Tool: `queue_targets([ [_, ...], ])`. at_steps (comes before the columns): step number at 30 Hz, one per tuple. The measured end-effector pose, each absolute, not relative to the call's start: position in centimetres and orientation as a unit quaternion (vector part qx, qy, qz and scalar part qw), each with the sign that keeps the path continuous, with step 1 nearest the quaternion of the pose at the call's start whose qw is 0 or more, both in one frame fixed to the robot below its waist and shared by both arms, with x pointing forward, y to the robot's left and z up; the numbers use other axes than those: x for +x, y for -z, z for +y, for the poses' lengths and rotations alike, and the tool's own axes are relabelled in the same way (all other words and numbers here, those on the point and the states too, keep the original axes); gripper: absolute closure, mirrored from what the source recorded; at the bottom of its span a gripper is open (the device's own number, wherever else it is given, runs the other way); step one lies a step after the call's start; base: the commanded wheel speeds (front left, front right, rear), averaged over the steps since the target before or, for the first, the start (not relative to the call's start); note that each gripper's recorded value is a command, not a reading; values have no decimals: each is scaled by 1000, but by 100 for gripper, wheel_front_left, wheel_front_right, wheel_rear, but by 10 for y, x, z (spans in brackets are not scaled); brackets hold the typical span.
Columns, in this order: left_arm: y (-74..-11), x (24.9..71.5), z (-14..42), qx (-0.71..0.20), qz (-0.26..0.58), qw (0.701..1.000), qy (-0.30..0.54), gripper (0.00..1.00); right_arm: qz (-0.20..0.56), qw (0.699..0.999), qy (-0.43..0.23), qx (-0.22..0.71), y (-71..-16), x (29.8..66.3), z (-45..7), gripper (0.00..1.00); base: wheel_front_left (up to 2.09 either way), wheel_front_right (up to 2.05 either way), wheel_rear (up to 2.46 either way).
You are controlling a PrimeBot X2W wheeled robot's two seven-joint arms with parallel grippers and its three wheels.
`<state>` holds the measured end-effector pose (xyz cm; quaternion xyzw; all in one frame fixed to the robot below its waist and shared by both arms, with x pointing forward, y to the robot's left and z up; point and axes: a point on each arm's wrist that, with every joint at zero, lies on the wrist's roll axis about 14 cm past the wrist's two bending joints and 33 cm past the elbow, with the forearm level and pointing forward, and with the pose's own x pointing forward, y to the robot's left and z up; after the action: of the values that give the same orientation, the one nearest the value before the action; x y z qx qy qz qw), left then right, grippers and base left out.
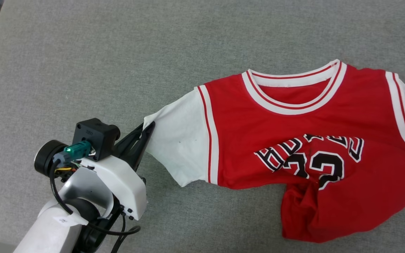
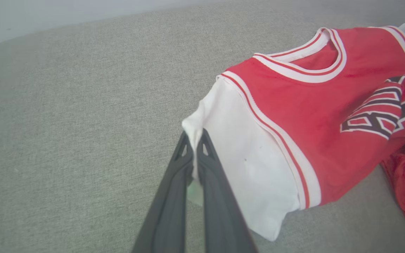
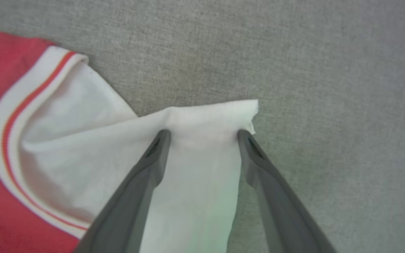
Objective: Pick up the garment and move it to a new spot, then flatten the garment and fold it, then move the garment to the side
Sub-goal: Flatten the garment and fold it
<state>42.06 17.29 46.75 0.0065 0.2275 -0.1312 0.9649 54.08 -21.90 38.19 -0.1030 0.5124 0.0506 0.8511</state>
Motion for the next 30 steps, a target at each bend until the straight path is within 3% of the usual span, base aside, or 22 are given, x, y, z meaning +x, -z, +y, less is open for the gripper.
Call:
queue_targets([
  [5,-465,421,175,7,229,965,130,100,526,840,-63,-116,-363,539,-213,0,0,0,0],
  [6,-462,420,179,9,234,964,124,100,521,842,-72,-120,-360,536,-211,100,0,0,0],
  [17,-483,423,197,7,198,975,96,100,365,927,-33,-82,-430,562,-232,100,0,0,0],
  [30,-578,426,220,25,49,997,62,100,155,986,-20,-53,-573,547,-251,100,0,0,0],
])
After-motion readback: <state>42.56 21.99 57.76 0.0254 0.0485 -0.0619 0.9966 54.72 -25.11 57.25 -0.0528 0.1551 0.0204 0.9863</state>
